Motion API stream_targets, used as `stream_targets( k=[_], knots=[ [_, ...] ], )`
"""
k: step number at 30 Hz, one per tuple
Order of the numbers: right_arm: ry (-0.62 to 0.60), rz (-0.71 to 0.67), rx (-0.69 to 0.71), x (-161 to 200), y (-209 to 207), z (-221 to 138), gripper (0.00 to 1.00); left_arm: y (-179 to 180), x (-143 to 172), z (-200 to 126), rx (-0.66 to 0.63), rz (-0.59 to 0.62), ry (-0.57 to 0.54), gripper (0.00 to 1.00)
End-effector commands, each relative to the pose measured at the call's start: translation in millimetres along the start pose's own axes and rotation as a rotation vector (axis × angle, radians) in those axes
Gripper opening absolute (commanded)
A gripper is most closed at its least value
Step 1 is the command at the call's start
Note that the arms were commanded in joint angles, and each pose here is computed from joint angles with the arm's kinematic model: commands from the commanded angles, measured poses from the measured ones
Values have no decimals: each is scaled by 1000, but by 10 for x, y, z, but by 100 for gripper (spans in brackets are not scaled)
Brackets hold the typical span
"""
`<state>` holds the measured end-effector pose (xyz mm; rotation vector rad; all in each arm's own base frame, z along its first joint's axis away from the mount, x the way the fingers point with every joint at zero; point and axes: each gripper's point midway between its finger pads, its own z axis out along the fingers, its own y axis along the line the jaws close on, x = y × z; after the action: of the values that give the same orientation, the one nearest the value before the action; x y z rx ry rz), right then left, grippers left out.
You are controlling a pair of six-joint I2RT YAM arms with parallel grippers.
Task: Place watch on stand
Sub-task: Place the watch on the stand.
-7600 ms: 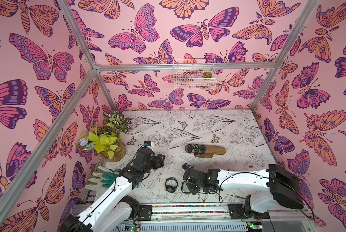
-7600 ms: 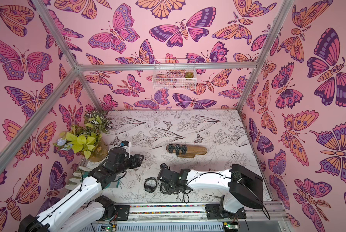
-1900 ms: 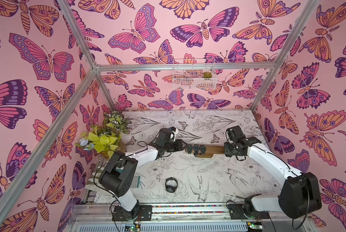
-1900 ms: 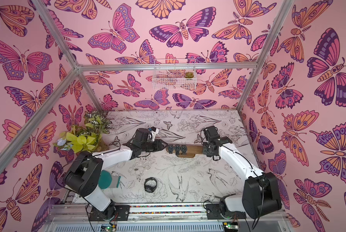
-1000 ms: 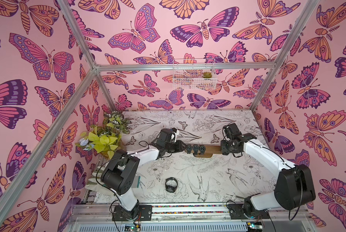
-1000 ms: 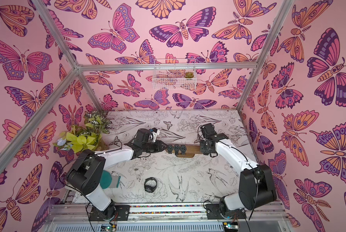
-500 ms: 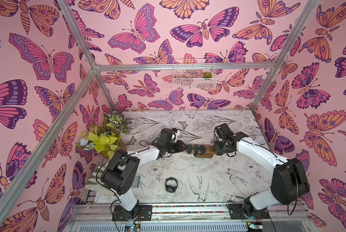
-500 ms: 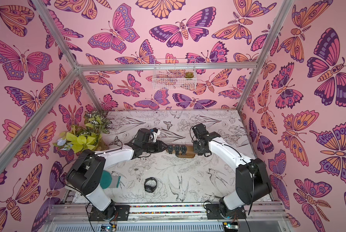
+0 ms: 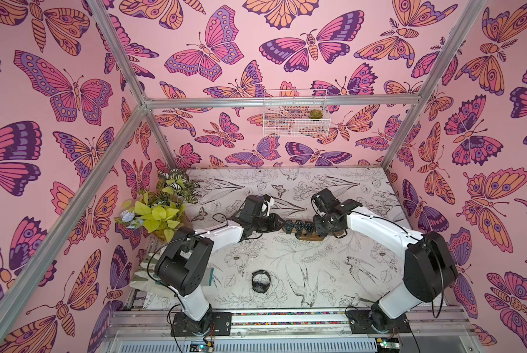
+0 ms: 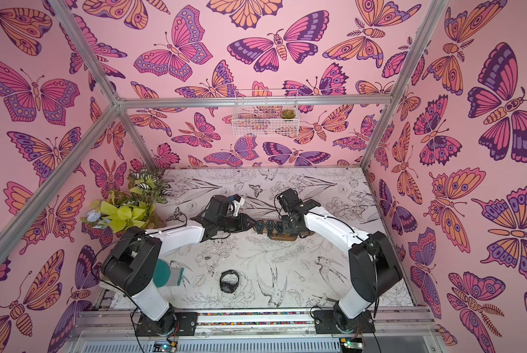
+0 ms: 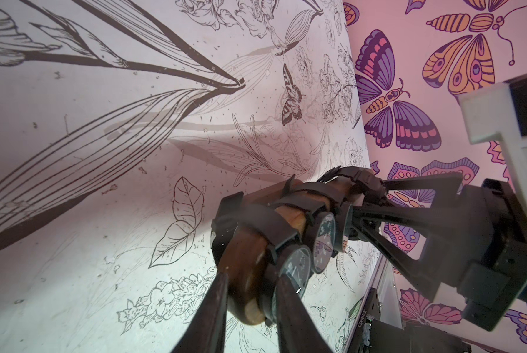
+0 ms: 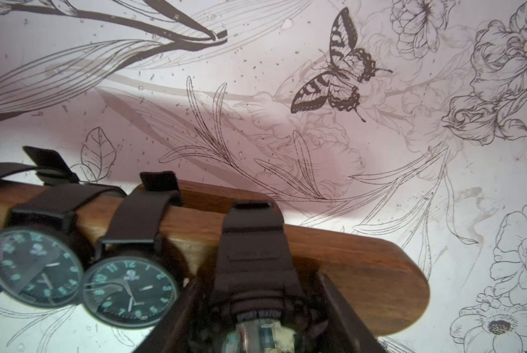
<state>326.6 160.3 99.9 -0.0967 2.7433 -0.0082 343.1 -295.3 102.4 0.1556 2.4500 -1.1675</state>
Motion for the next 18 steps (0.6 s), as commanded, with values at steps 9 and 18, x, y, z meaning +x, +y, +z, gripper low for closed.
stream_targets(
  k=[9,18],
  knots=[
    [-30,24,39,-18,-77,-135,48,-40,23,13,3,20,18,31],
    [-61,37,18,-38,-93,-286,58,-59,12,-2,3,21,13,30]
  ],
)
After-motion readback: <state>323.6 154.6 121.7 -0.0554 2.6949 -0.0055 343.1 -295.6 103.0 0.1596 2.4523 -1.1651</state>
